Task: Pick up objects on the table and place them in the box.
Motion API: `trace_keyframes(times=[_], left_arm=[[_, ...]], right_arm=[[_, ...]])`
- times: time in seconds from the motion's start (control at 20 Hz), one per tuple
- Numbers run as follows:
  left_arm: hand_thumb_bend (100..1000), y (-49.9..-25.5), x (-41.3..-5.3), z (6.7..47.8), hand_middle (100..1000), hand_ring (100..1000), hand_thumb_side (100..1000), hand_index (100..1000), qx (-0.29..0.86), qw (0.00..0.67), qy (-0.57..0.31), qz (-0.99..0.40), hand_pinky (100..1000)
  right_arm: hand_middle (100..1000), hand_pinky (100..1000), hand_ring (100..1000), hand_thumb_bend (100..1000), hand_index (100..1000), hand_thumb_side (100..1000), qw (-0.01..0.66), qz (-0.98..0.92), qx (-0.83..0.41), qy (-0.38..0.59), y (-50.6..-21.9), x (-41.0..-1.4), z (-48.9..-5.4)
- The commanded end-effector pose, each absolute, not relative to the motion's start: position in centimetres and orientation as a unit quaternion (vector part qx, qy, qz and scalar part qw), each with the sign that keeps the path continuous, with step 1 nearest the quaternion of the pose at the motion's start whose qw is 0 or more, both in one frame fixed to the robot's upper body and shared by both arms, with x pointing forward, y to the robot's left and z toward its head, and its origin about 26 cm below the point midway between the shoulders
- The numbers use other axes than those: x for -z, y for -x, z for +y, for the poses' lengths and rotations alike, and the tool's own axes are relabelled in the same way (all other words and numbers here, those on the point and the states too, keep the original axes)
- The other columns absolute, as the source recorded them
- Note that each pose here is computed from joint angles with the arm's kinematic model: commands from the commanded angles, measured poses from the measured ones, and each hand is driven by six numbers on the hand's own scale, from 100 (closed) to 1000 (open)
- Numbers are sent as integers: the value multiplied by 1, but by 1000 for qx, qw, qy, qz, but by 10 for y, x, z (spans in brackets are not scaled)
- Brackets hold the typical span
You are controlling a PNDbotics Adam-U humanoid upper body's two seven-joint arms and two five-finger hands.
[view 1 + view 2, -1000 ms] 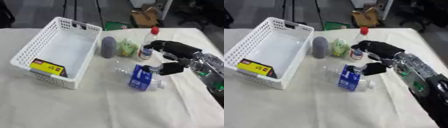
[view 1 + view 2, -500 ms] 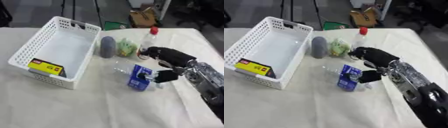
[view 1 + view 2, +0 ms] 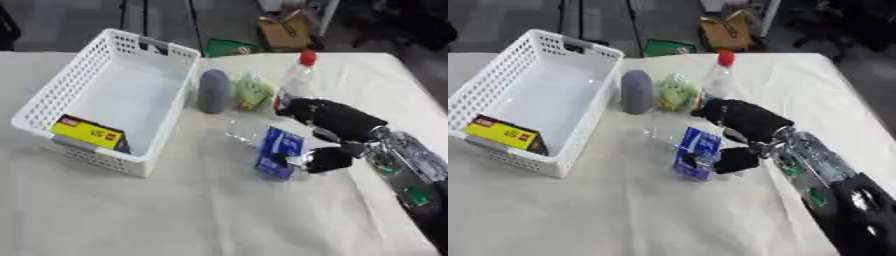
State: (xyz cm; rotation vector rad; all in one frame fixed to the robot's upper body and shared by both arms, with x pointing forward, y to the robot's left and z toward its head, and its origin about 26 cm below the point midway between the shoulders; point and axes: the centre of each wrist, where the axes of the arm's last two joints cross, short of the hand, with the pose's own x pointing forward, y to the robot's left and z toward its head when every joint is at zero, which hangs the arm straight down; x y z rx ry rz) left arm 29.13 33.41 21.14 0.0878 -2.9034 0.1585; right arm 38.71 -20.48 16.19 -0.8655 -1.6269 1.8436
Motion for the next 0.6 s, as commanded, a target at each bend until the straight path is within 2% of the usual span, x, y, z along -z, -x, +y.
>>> trace_keyframes(times=[0.05, 0.6], left_arm=[[100, -289, -222, 334, 787, 699, 644, 790, -40, 102, -30, -994, 725], [100, -289, -220, 333, 786, 700, 644, 789, -40, 105, -28, -993, 728]], right_arm=[[880, 940, 1000, 576, 1000, 1000, 257, -600, -679, 337, -391, -168, -208], [879, 939, 1000, 564, 1000, 1000, 255, -588, -683, 351, -398, -158, -207]])
